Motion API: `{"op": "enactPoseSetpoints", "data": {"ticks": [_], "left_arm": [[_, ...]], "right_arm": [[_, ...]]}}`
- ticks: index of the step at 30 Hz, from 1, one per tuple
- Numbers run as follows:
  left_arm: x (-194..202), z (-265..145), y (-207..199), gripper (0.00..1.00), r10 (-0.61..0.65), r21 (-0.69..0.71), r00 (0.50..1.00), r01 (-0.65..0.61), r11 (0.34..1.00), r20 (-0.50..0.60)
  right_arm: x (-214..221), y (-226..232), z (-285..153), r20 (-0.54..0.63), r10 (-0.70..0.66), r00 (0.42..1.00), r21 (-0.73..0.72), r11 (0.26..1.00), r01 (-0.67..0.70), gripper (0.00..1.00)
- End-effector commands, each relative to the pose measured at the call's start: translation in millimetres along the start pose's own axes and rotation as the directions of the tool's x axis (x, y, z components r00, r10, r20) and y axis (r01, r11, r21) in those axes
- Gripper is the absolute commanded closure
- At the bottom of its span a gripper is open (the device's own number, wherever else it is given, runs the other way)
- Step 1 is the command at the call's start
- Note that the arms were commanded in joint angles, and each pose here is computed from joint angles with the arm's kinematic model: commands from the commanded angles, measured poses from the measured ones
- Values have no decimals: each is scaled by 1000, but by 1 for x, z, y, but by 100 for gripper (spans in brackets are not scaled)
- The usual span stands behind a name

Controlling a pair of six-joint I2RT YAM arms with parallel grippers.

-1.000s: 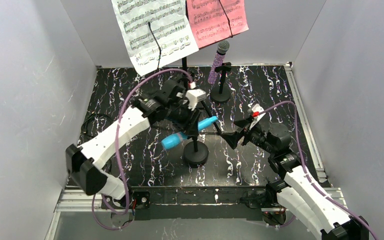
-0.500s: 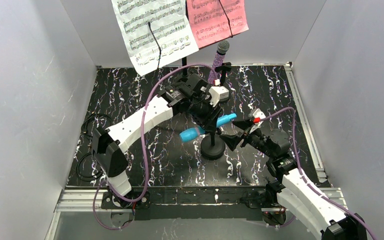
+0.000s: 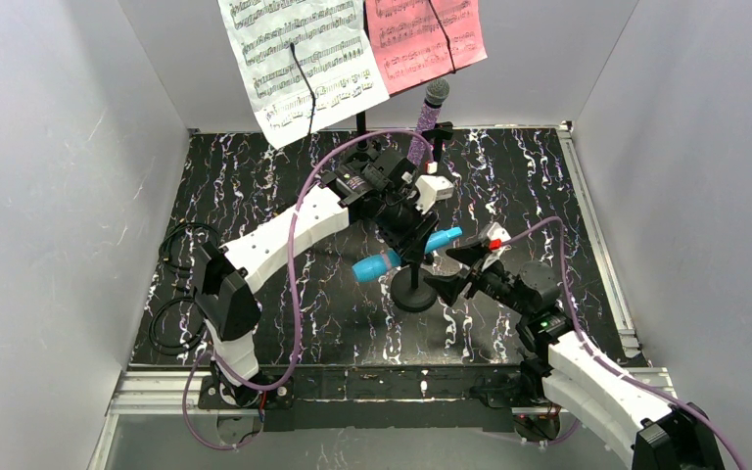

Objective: Pack up the instrument practice props

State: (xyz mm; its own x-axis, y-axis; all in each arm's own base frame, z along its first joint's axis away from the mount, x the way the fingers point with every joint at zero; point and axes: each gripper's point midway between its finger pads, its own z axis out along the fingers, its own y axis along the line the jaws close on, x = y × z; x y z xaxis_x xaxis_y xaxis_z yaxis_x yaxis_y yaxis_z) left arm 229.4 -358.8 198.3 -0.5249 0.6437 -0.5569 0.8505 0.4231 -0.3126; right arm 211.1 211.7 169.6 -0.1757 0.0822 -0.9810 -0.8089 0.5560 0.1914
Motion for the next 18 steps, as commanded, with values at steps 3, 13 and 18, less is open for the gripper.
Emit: {"op": "enactPoseSetpoints", "data": {"ticks": [3,13,18], "left_arm": [[-16,-48,-14,41,74,-48,992,-70,996,98],[9,-87,-11,24,111,-162,986,-91,983,122],[27,-100,-4,22,128,-229,984,-98,968,120]], "right_arm": [[-11,9,7,69,-59,996,-28,998,61,3],[-5,14,18,134,-176,975,4,984,177,8],[-3,9,26,139,-216,967,55,976,210,9]]}}
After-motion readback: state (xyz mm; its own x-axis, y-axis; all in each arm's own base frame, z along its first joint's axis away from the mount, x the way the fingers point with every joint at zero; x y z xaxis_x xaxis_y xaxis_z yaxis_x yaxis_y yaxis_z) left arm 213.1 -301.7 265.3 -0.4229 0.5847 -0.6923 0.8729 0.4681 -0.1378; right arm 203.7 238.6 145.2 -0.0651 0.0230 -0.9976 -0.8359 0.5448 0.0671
